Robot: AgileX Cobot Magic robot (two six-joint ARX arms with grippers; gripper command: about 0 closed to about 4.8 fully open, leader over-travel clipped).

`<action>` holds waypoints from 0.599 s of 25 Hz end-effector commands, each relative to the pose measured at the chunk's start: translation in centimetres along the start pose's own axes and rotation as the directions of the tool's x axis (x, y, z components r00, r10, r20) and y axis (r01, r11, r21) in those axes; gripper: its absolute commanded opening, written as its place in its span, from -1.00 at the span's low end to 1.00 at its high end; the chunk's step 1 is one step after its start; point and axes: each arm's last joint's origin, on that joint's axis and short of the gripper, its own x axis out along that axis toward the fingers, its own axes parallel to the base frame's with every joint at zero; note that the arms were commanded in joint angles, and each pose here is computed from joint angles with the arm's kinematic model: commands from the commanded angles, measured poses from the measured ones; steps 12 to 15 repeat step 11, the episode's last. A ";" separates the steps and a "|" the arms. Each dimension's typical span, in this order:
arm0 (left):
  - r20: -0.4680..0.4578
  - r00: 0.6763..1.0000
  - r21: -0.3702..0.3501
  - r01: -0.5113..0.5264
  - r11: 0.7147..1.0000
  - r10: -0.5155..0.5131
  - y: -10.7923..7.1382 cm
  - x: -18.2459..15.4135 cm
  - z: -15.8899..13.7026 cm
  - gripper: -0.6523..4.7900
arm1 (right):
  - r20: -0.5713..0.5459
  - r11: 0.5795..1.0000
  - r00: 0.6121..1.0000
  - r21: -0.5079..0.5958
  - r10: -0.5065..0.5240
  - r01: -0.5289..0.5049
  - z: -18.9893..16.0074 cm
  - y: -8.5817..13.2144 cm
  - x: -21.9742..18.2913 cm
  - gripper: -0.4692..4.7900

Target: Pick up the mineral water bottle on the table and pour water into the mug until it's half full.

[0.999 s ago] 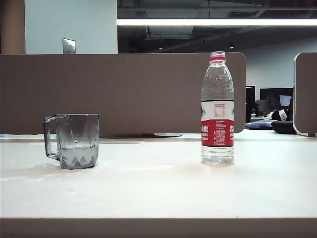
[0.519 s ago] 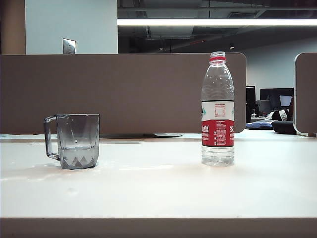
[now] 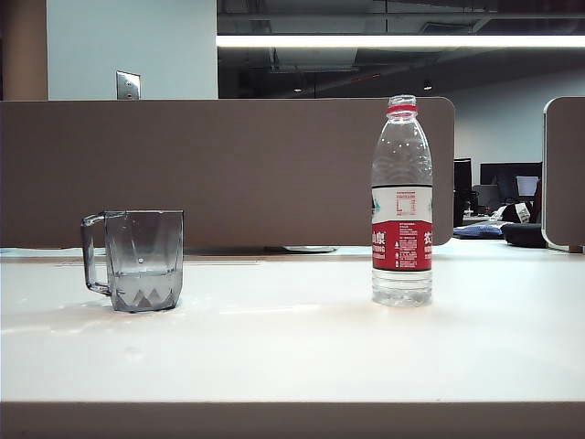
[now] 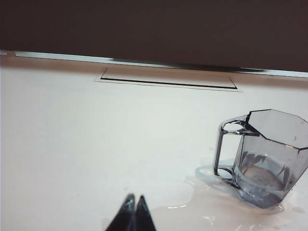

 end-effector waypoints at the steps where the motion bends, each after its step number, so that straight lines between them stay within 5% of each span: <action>1: 0.005 1.000 -0.003 -0.005 1.000 0.005 0.0 0.0 0.1 -0.78 | 0.010 1.000 1.000 0.001 -0.003 0.003 0.0 0.0 0.0 -0.82; 15: 0.006 1.000 -0.002 -0.005 1.000 0.005 0.0 0.0 0.2 -0.78 | 0.001 1.000 1.000 -0.002 -0.002 0.002 -0.1 0.0 0.0 -0.82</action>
